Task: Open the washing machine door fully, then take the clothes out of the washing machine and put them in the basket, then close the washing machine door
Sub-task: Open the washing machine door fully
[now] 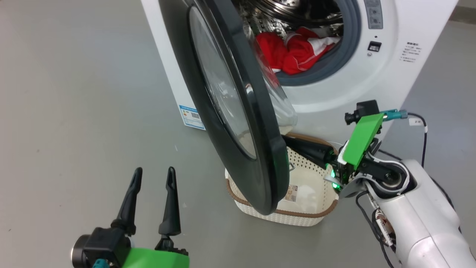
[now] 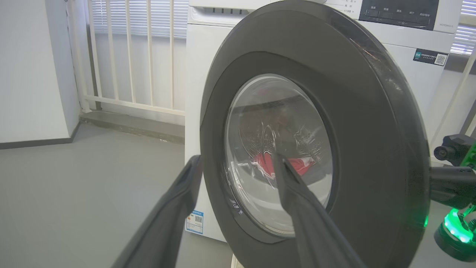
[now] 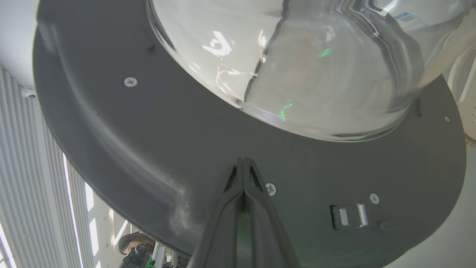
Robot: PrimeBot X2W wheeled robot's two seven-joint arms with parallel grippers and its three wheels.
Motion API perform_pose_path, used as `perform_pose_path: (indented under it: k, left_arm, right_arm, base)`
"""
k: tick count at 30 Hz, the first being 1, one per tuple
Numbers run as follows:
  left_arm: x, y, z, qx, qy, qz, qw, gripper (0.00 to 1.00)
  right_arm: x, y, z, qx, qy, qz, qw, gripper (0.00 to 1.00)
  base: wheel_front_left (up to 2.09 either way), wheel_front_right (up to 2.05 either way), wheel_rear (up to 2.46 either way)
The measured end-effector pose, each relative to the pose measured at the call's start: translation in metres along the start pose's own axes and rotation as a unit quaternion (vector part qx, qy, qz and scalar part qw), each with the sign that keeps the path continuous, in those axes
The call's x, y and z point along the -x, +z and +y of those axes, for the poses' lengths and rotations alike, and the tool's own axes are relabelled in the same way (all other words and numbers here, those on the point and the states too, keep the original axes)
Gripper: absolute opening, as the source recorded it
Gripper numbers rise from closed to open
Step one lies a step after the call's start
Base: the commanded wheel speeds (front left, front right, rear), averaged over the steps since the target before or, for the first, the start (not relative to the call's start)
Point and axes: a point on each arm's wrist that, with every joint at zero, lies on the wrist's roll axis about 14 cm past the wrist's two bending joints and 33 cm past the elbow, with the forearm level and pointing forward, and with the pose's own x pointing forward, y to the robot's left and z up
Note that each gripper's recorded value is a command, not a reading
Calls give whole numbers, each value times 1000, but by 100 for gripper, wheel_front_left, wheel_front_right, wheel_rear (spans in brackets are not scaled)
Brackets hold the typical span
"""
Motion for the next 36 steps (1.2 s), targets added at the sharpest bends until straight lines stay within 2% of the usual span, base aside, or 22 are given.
perform_pose_path:
  k: [18,36]
  left_arm:
    - [27,11,37,-8,54,-8,998,100]
    - [32,15,48,-9,77,-11,997,100]
  right_arm:
    - [-33,-60,11,-12,19,84,996,0]
    - [-50,-86,13,-20,26,134,990,0]
  base:
    - [0,0,0]
    - [0,0,0]
